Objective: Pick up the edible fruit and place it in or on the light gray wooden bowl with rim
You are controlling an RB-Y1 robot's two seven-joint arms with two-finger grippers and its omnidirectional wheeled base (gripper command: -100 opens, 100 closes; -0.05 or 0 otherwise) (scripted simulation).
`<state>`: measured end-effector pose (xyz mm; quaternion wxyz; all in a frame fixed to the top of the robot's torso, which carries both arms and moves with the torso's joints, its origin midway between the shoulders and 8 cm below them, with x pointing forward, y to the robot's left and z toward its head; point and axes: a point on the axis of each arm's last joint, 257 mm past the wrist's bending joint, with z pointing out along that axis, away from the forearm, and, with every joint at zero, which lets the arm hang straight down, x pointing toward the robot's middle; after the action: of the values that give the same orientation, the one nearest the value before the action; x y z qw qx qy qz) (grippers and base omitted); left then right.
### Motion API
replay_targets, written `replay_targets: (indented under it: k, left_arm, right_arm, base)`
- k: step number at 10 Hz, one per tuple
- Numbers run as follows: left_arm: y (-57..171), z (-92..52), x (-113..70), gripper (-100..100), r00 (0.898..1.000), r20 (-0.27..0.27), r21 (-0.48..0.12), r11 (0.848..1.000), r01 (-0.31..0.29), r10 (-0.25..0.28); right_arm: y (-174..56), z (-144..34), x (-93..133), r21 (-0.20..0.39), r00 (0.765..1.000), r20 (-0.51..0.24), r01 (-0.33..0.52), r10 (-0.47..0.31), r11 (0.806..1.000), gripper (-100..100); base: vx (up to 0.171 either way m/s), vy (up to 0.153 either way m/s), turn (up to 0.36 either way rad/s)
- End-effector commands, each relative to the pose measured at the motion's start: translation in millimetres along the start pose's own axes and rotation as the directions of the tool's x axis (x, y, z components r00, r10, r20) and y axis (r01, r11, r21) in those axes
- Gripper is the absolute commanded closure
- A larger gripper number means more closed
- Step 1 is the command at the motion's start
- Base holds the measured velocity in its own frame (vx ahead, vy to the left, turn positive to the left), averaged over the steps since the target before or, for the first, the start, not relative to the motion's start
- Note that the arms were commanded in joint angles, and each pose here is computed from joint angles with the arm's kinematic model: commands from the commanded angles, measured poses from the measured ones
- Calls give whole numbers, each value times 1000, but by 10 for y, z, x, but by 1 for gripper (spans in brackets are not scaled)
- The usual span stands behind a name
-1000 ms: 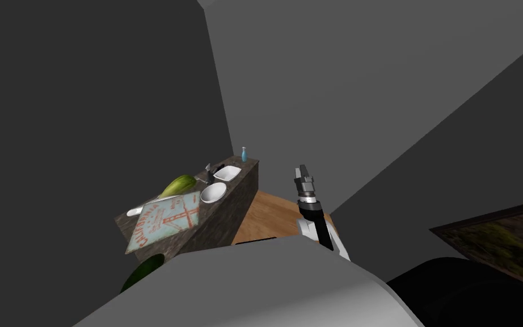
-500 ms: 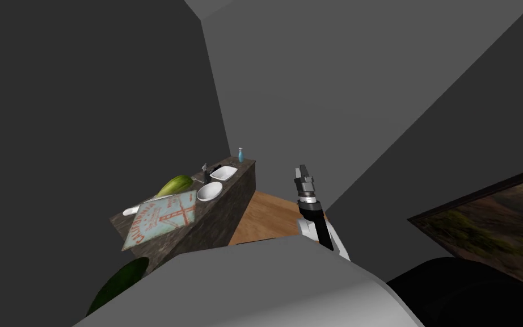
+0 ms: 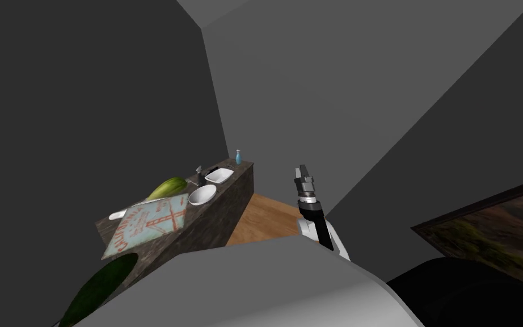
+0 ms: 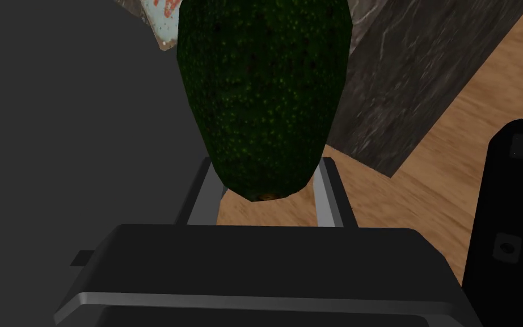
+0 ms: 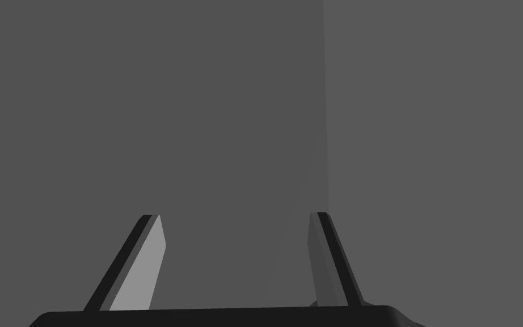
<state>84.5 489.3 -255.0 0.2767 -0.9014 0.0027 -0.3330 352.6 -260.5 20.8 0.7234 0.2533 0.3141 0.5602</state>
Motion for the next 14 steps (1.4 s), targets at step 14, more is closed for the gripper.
replay_targets:
  k: [14]
  left_arm:
    - [-69, 308, 815, 100, 982, -187, 50, 999, -21, 30]
  right_arm:
    - [0, 0, 0, 0, 1000, 0, 0, 0, 1000, 0]
  base:
    - [206, -53, 28]
